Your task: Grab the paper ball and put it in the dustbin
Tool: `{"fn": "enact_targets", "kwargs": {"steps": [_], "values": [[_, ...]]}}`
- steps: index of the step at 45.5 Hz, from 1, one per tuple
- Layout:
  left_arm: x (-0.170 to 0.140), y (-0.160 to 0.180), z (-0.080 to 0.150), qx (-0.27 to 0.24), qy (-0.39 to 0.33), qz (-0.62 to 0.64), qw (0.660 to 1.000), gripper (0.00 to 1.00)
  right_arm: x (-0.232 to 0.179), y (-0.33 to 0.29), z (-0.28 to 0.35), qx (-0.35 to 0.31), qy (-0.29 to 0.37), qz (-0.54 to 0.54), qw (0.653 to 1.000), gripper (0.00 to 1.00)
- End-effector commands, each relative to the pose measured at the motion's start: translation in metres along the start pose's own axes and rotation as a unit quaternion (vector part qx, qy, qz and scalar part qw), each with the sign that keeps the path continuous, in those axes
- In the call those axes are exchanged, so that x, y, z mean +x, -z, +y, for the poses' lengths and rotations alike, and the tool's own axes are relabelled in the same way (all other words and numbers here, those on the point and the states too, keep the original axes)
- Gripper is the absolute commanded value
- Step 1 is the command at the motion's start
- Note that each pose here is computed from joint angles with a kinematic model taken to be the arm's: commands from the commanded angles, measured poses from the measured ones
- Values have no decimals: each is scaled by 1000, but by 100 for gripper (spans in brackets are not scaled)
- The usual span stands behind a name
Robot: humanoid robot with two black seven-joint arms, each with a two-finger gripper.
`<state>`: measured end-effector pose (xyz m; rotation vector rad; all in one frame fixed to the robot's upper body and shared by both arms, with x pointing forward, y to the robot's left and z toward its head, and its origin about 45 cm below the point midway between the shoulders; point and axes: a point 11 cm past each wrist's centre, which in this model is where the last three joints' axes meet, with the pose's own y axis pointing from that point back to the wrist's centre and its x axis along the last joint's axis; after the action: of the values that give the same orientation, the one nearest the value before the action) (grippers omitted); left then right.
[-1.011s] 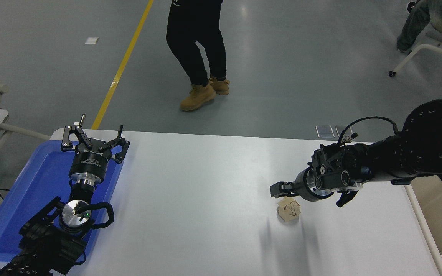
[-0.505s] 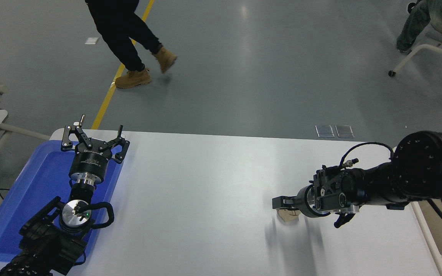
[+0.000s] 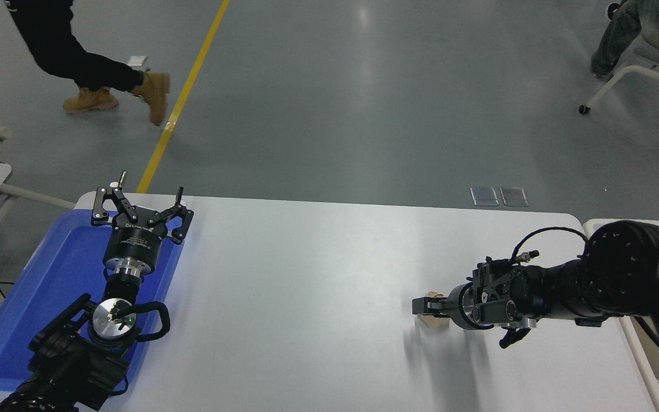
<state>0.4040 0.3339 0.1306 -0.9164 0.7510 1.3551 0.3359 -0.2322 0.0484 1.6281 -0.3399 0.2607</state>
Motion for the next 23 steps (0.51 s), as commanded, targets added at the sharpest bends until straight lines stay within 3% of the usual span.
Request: {"fn": "enact_targets", "kwargs": {"steps": [1, 3, 6, 23], "values": [[0, 0, 0, 0, 0, 0, 1000, 100, -3, 0, -3, 3, -1, -7, 1000, 22], [0, 0, 0, 0, 0, 0, 1000, 100, -1, 3, -2, 8, -6, -11, 1000, 21], [0, 0, 0, 0, 0, 0, 1000, 100, 1, 9, -2, 17, -9, -17, 1000, 0], [0, 0, 0, 0, 0, 0, 1000, 100, 20, 26, 12, 36, -18, -8, 999, 0]]}}
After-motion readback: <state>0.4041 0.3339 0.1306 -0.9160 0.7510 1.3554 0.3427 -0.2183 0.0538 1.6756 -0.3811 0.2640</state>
